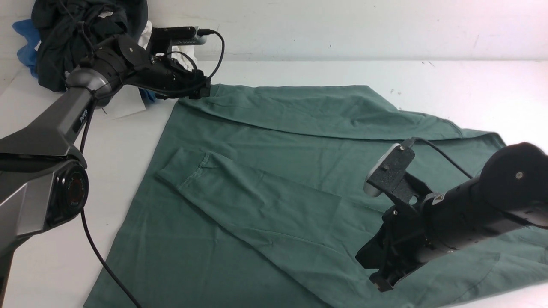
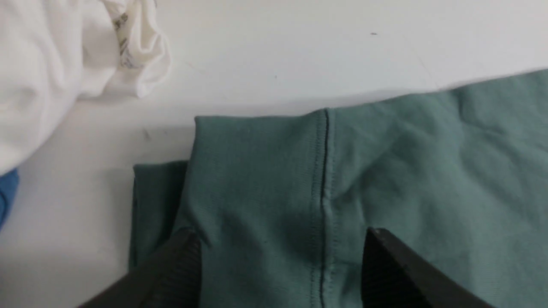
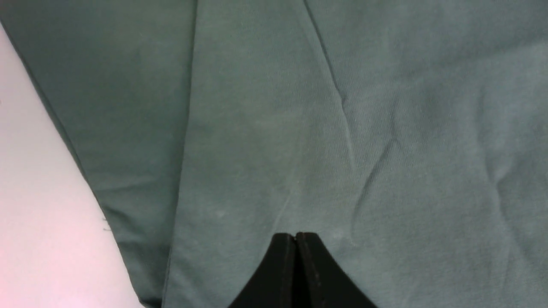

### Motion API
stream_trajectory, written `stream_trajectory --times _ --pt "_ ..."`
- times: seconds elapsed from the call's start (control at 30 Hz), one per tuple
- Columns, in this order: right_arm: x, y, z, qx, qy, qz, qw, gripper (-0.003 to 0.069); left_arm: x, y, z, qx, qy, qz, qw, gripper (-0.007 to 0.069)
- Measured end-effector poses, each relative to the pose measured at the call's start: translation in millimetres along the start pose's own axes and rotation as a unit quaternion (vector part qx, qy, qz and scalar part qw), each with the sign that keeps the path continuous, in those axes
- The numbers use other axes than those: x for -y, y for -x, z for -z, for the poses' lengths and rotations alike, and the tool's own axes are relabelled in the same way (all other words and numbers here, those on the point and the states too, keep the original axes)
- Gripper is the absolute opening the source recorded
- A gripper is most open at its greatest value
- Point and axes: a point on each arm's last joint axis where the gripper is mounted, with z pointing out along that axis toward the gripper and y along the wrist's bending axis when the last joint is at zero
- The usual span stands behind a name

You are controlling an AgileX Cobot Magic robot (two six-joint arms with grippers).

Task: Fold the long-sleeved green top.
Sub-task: Use the left arm to clamp the cuff farthest from it

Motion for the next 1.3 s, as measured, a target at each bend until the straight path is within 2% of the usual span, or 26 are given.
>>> stream_trajectory --times 0.17,0.23,0.27,0.3,0.33,0.37,0.43,0.47,0.6,0.77,0.9,0.93,0.97,1.0,1.07,1.13,1.23,1.27,1.3 --pt "0 0 0 0.0 0.0 0.0 1.0 -0.001 -5 -6 -9 0.004 0.006 0.006 1.0 0.0417" --pt "0 0 0 0.0 0.0 0.0 1.0 -0.001 -6 -6 -11 0.012 0.011 0.007 1.0 0.0335" --pt "0 0 0 0.0 0.0 0.0 1.0 -0.001 -6 -6 -11 0.012 0.011 0.007 1.0 0.0326" --pt "0 0 0 0.0 0.0 0.0 1.0 -0.001 -7 -6 -11 0.015 0.012 0.007 1.0 0.0256" --pt "0 0 0 0.0 0.0 0.0 1.0 -0.001 -7 -6 -11 0.016 0.013 0.007 1.0 0.0246" --pt "0 0 0 0.0 0.0 0.0 1.0 -0.001 -7 -5 -11 0.02 0.015 0.006 1.0 0.0176" --pt "0 0 0 0.0 0.0 0.0 1.0 -0.001 -7 -5 -11 0.021 0.015 0.001 1.0 0.0104" --pt "0 0 0 0.0 0.0 0.0 1.0 -0.001 -6 -3 -9 0.023 0.015 -0.006 1.0 0.0041" --pt "0 0 0 0.0 0.0 0.0 1.0 -0.001 -3 6 0 0.033 0.015 -0.017 0.999 -0.0004" --pt "0 0 0 0.0 0.0 0.0 1.0 -0.001 3 19 13 0.049 0.014 -0.023 0.998 -0.0006" --pt "0 0 0 0.0 0.0 0.0 1.0 -0.001 2 20 17 0.042 0.032 -0.06 0.997 0.0055" --pt "0 0 0 0.0 0.0 0.0 1.0 -0.001 0 18 14 0.033 0.045 -0.083 0.995 0.0114" --pt "0 0 0 0.0 0.0 0.0 1.0 -0.001 0 17 14 0.031 0.048 -0.087 0.995 0.0123" --pt "0 0 0 0.0 0.0 0.001 1.0 -0.001 -2 13 10 0.022 0.057 -0.105 0.993 0.0199" --pt "0 0 0 0.001 -0.002 0.002 1.0 -0.001 -3 7 3 0.011 0.063 -0.127 0.99 0.0295" --pt "1 0 0 0.002 -0.004 0.005 1.0 -0.001 -5 0 -4 0.0 0.063 -0.141 0.988 0.0363" --pt "1 0 0 0.002 -0.004 0.009 1.0 -0.001 -6 -8 -12 -0.007 0.058 -0.155 0.986 0.0364" --pt "1 0 0 0.002 -0.004 0.01 1.0 -0.001 -6 -8 -13 -0.007 0.057 -0.163 0.985 0.0343" --pt "1 0 0 0.002 -0.004 0.01 1.0 -0.001 -6 -8 -13 -0.007 0.057 -0.178 0.982 0.0284"
